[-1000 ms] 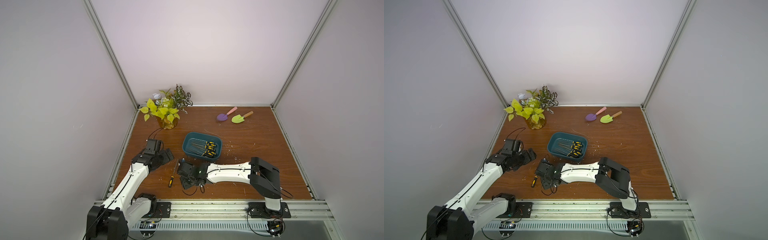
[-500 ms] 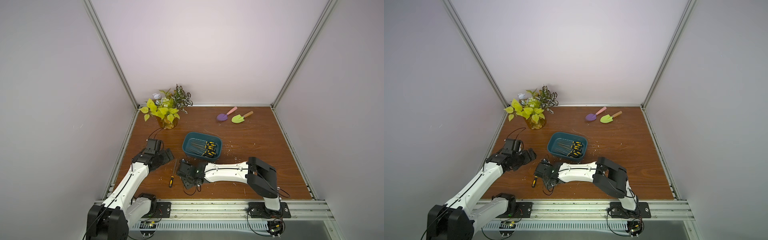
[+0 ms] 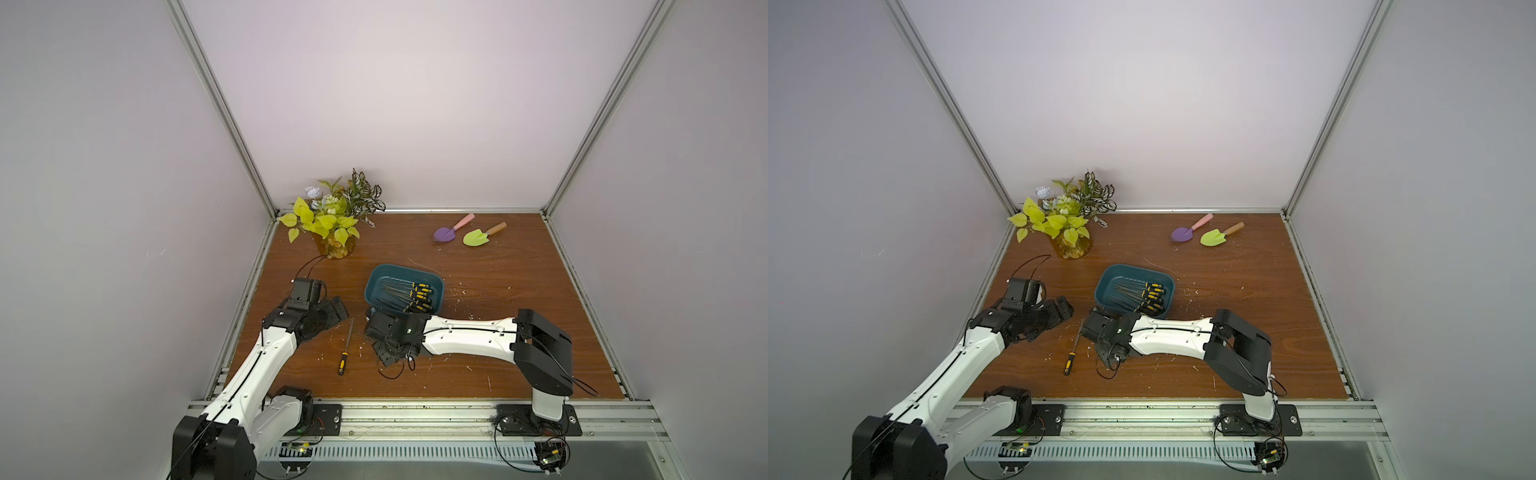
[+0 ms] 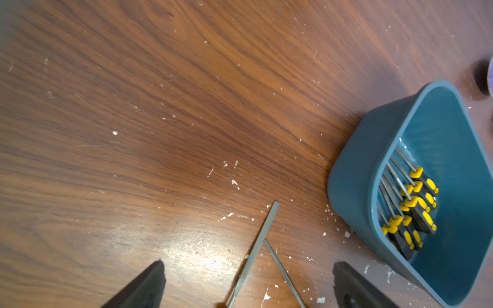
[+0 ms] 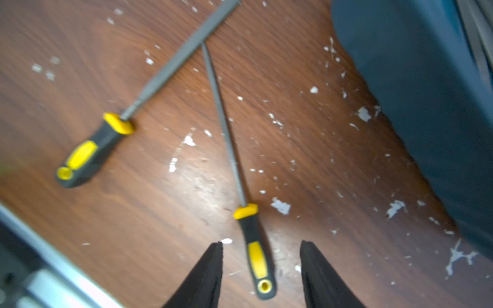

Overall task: Put the file tool into the storage box
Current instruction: Pick up the file tool from the center of the board.

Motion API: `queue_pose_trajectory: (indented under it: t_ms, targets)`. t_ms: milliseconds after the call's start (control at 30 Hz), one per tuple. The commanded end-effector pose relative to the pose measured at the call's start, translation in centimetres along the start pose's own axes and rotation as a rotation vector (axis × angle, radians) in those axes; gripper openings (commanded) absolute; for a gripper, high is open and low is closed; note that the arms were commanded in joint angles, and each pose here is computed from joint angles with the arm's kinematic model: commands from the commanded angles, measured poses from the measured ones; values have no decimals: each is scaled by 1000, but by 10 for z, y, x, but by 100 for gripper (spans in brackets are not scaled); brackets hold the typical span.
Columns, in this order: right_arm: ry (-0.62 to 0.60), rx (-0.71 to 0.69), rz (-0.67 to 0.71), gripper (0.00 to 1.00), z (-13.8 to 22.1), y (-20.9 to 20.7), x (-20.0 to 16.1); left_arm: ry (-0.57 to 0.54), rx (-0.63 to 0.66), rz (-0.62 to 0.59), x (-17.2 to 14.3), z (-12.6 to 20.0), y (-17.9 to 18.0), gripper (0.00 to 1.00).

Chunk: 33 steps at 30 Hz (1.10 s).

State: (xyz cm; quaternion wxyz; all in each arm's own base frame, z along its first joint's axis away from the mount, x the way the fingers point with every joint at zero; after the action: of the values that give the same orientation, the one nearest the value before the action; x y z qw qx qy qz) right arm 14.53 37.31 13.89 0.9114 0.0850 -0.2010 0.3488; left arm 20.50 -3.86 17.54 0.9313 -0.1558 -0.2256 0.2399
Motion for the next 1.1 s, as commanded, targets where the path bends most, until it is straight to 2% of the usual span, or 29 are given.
queue_pose_trajectory:
  t_ms: [0,367,533,600,767,900,1067]
  targets:
    - [15,35,93,51,-6,2,-2,-1,-14,10,1,4,0,100]
    - [67,61,94,48,-23,8,-23,5,-10,24,0,3,1,100]
    - [71,53,100,30,-25,9,-27,10,-7,25,0,2,1,100]
    - [57,51,120,21,-20,10,-25,5,-8,25,0,3,1,100]
    - [28,41,209,12,0,6,-19,-18,-22,28,2,8,0,100]
    - [-41,5,270,11,34,-5,-2,-40,-37,29,4,13,-3,100]
    - [-113,-7,278,11,61,-38,27,-47,-50,58,9,16,-8,100]
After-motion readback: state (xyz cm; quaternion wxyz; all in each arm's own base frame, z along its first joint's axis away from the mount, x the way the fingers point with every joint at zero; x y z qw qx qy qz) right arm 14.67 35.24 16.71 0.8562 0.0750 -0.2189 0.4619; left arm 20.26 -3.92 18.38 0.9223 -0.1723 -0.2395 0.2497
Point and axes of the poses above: each gripper's point midway between its finger pads, its own z axis back along the fingers, its own y axis along the line the jaws close on, x = y × z, the point moved 9 cm from there along z, back along the fingers, and after that the axes turned 1 degree about z, right-handed, at the moved point
